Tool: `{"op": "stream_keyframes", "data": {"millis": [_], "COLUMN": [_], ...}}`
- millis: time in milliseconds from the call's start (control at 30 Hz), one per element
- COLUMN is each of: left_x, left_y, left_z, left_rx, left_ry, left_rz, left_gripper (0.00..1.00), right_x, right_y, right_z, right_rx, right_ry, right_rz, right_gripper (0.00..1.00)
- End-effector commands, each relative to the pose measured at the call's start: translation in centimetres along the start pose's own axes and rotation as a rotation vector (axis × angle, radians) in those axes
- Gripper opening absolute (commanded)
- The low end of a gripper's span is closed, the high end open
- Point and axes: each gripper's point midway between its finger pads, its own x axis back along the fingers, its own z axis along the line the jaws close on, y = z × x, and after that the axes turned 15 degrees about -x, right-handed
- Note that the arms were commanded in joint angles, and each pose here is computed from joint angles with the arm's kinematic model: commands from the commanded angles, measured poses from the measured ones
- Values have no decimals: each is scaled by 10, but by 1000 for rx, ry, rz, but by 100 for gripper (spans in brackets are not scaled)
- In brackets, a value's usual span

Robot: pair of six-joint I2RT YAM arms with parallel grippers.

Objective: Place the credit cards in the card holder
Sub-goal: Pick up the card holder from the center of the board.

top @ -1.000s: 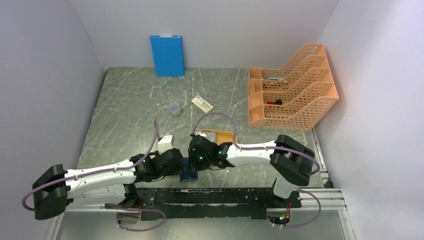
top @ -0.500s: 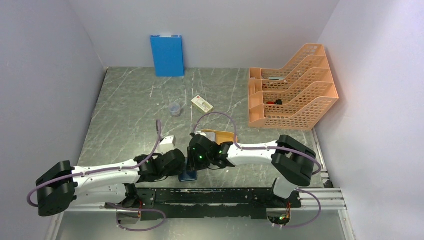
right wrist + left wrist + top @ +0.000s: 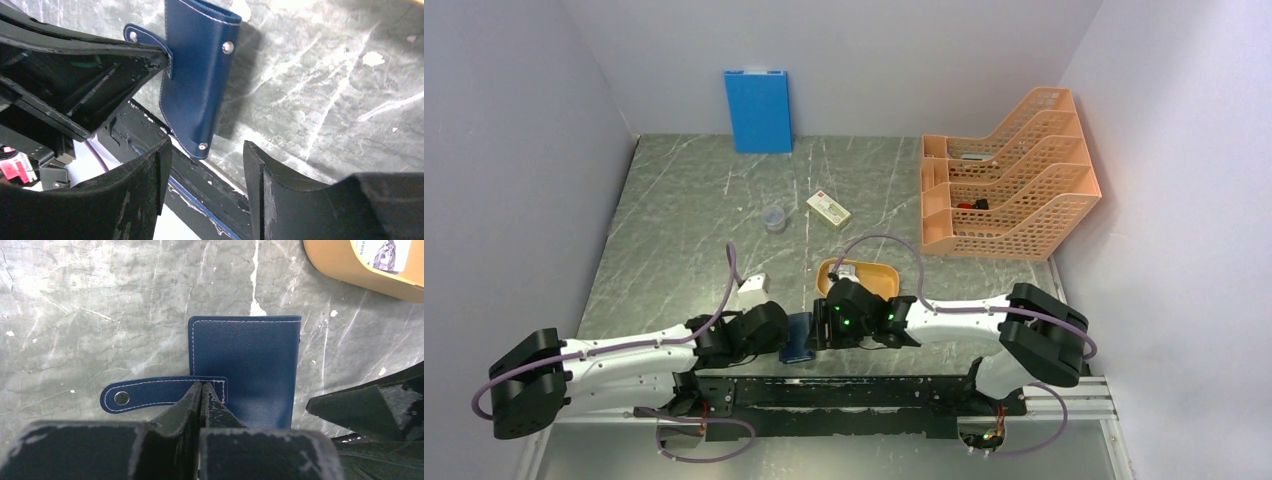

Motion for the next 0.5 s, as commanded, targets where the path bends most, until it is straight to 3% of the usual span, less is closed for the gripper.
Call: {"op": "stream_keyframes", "data": {"millis": [0, 467], "left_x": [-3, -3], "left_y": [-40, -43], "left_z": [38, 39], "left_rx": [-69, -52], "left_ry": [107, 97], "left_rz": [121, 125], "left_gripper": [5, 5], "right_x": [-2, -19], "right_y": [-4, -15], "right_z": [10, 7], "right_rx": [-75, -194], "right_ry": [77, 174], "right_rz": [20, 70], "right_gripper": [58, 51]}}
